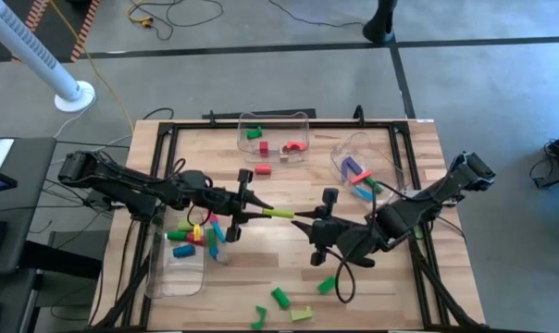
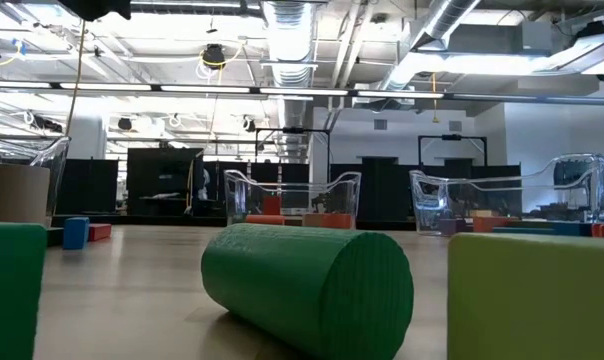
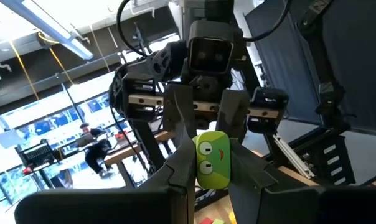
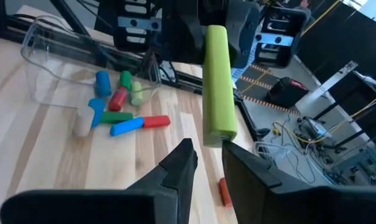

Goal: Sort blocks by size
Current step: Put the light green rectangular block into the right transparent bin

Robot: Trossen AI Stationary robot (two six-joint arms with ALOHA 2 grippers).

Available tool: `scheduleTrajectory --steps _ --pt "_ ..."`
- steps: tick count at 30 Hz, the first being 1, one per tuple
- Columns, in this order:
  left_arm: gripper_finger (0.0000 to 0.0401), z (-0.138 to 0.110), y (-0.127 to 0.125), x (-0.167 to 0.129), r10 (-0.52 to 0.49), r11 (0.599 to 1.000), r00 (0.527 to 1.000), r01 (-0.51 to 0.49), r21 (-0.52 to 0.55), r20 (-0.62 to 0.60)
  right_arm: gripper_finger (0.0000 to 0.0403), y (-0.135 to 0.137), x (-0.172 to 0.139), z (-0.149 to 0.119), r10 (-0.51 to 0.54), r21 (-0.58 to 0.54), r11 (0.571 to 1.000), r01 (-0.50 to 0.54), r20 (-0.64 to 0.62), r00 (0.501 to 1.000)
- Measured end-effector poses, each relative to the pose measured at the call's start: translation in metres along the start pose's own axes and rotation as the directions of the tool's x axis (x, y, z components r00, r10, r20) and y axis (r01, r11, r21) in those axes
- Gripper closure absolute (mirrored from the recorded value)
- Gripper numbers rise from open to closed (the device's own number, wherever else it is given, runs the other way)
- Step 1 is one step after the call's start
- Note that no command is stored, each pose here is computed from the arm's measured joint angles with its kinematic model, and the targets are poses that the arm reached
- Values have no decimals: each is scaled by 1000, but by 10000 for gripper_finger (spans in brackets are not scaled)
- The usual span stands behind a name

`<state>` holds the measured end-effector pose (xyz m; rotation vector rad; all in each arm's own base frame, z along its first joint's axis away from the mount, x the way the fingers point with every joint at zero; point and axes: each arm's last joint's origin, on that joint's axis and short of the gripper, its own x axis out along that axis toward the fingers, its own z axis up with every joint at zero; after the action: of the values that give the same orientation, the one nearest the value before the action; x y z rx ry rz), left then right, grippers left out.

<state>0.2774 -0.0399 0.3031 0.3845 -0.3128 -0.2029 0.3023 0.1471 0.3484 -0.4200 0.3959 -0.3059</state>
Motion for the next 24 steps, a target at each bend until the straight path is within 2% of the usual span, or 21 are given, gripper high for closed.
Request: scheduleTrajectory --steps 18,24 --pt "344 0 0 0 -4 1000 1000 4 4 2 283 -4 3 1 -23 -23 999 23 5 1000" --pt "344 -1 0 0 -2 1000 1000 3 11 -2 273 -2 1 -2 -63 -30 998 63 -18 998"
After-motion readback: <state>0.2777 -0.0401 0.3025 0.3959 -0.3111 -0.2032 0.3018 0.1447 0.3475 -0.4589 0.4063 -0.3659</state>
